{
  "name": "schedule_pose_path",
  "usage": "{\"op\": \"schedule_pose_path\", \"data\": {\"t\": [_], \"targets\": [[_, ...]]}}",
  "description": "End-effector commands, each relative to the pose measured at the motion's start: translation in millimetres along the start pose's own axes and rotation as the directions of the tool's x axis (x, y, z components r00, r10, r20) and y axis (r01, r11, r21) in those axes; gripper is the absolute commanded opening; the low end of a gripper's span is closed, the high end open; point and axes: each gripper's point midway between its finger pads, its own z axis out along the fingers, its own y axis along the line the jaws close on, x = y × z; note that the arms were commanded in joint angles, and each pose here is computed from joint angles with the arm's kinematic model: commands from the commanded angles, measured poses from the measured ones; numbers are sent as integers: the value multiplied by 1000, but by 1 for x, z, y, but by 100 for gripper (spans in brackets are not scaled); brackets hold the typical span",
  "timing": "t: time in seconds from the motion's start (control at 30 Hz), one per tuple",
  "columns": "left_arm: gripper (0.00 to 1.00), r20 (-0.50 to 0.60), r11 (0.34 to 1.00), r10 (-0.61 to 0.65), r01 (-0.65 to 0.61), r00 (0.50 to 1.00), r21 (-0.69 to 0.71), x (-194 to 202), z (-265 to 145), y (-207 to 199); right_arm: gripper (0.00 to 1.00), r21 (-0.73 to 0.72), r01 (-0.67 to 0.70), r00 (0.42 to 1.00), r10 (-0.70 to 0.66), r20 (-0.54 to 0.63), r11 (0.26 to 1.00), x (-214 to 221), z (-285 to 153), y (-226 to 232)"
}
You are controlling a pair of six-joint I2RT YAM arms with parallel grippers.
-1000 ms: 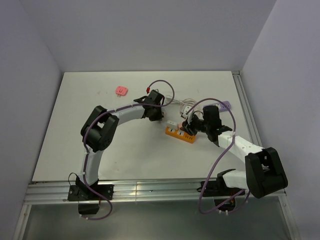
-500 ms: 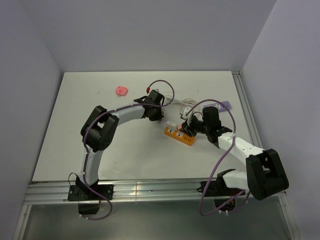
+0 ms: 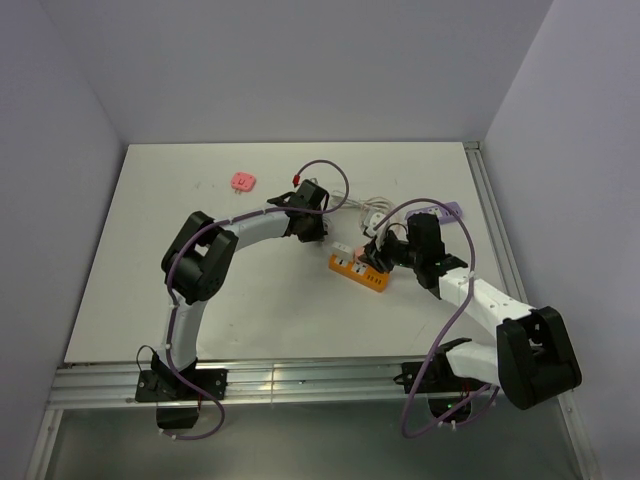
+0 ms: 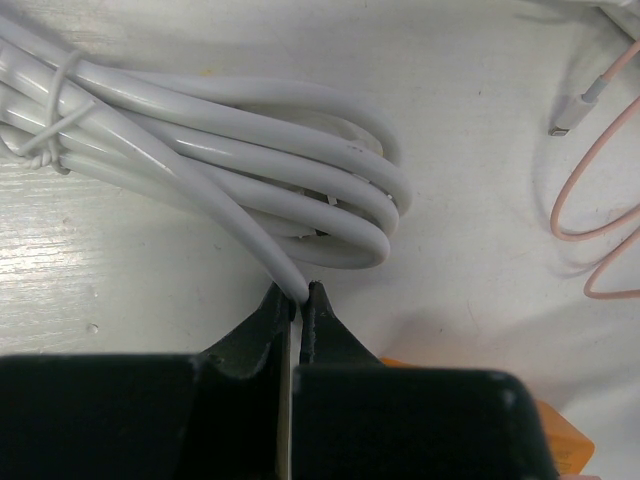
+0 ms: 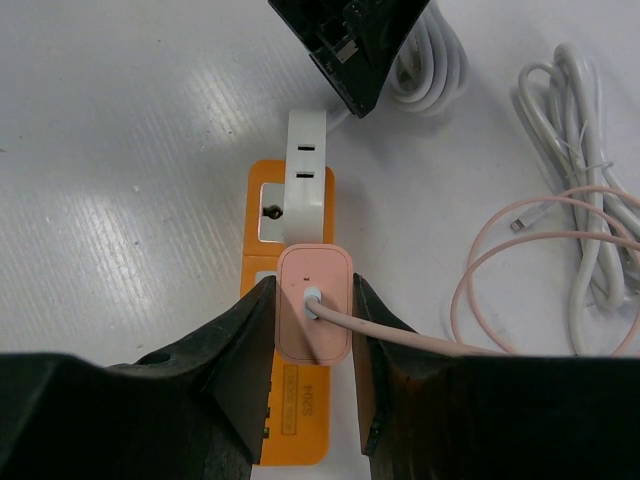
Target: Insert the plug
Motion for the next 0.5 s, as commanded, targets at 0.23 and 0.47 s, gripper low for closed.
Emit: {"op": "schedule_pose_path", "data": {"t": [0.23,0.47], "targets": [[0,-17,1000,18,-18,1000,10,7,-7,-6,0,-14,11,999,-10,31,1000,-12,5,3],[0,-17,1000,15,-14,1000,20,7,-8,-8,0,-28,8,1000,-9,-29,1000,3,13,8]]}}
